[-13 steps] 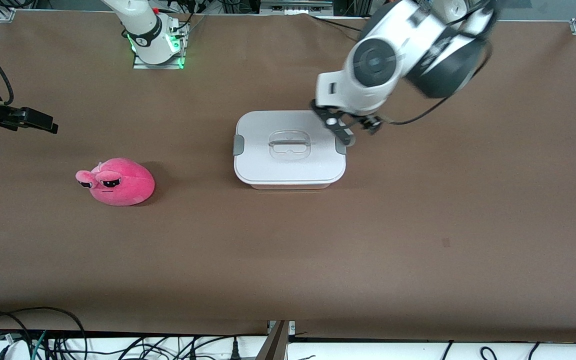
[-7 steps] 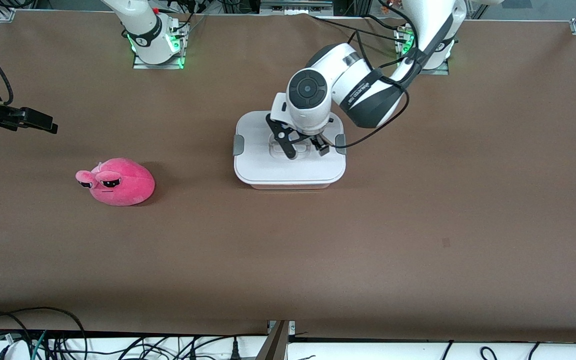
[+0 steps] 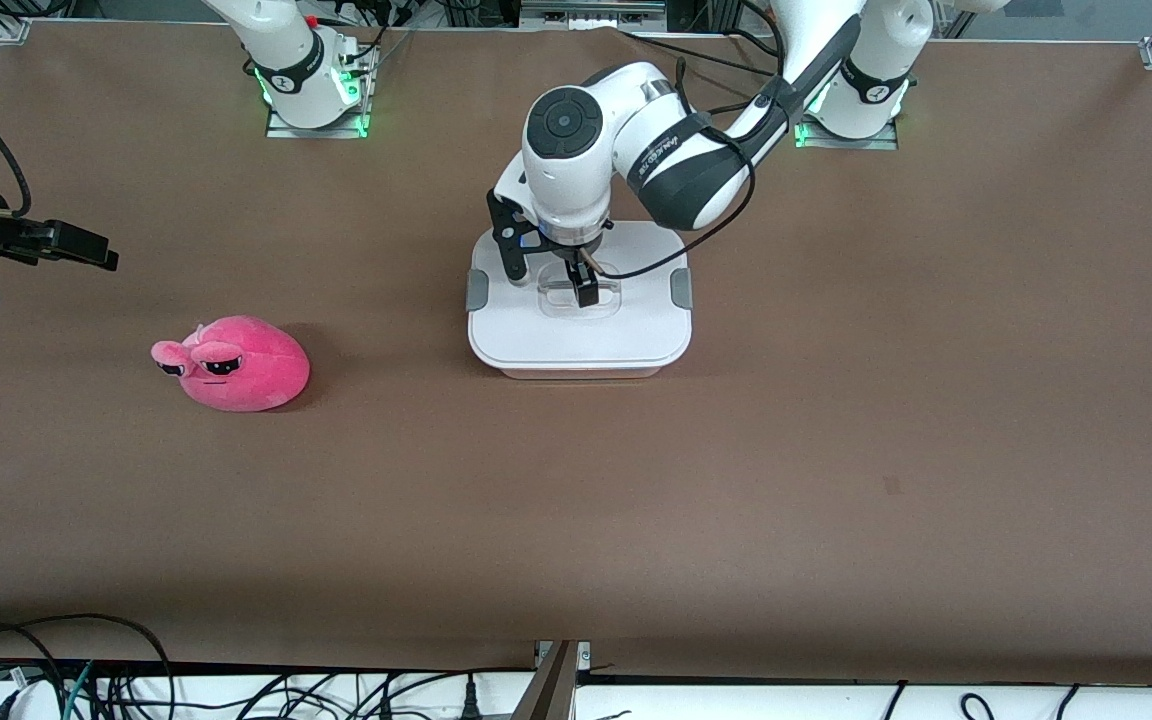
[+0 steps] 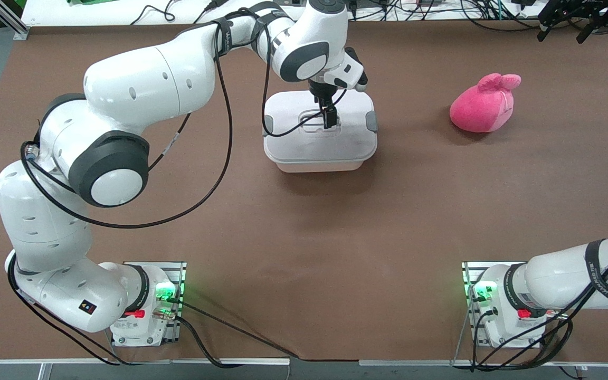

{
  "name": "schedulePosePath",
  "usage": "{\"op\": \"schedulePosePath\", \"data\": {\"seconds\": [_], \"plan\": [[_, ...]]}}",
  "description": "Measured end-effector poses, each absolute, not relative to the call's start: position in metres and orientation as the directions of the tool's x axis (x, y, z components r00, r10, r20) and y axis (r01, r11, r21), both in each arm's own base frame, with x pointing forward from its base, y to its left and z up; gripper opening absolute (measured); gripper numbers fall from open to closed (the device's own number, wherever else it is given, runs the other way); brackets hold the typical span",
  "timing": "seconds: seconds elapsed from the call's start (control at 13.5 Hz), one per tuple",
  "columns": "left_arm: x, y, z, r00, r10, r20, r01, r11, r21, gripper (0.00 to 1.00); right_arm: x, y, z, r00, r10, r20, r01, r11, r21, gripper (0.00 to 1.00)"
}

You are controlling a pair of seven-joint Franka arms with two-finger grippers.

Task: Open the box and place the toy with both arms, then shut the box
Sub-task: 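Grasp the lid handle with the left gripper while the right gripper approaches the toy, then lift the lid off with the left gripper and carry it aside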

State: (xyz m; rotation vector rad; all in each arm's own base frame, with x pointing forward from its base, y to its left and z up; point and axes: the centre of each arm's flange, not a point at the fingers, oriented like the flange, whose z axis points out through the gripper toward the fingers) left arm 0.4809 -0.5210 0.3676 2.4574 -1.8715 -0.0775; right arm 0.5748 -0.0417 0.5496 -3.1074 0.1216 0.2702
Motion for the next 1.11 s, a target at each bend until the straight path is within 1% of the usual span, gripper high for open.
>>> {"op": "schedulePosePath", "data": {"seconds": [0.07, 0.15, 0.37, 0.45, 0.59, 0.67, 0.89, 1.11], "plan": [[0.483, -0.521, 0.362, 0.252, -0.968, -0.01, -0.966, -0.252, 0.062, 0.93, 0.576, -0.043, 0.547, 0.981, -0.078, -0.178, -0.081, -0.997, -0.012, 1.0], [0.484, -0.521, 0.357, 0.236, -0.972, -0.013, -0.97, -0.237, 0.06, 0.84, 0.577, -0.044, 0.542, 0.979, -0.079, -0.187, -0.083, -0.997, -0.01, 1.0], [0.487, -0.519, 0.352, 0.216, -0.976, -0.015, -0.974, -0.217, 0.063, 0.48, 0.589, -0.047, 0.503, 0.964, -0.082, -0.252, -0.08, -0.997, 0.019, 1.0], [0.488, -0.519, 0.352, 0.215, -0.977, -0.014, -0.975, -0.215, 0.063, 0.39, 0.593, -0.047, 0.491, 0.959, -0.082, -0.27, -0.079, -0.997, 0.025, 1.0], [0.489, -0.518, 0.352, 0.211, -0.977, -0.013, -0.975, -0.211, 0.063, 0.16, 0.6, -0.046, 0.472, 0.956, -0.079, -0.284, -0.074, -0.997, 0.028, 1.0], [0.488, -0.518, 0.353, 0.202, -0.979, -0.012, -0.977, -0.203, 0.063, 0.07, 0.604, -0.044, 0.462, 0.956, -0.076, -0.283, -0.071, -0.997, 0.029, 1.0], [0.487, -0.519, 0.364, 0.193, -0.981, -0.01, -0.979, -0.194, 0.059, 0.07, 0.611, -0.041, 0.422, 0.958, -0.07, -0.279, -0.064, -0.997, 0.031, 1.0], [0.473, -0.518, 0.416, 0.191, -0.982, -0.013, -0.98, -0.191, 0.063, 0.07, 0.608, -0.041, 0.387, 0.958, -0.068, -0.279, -0.061, -0.998, 0.031, 1.0]]}}
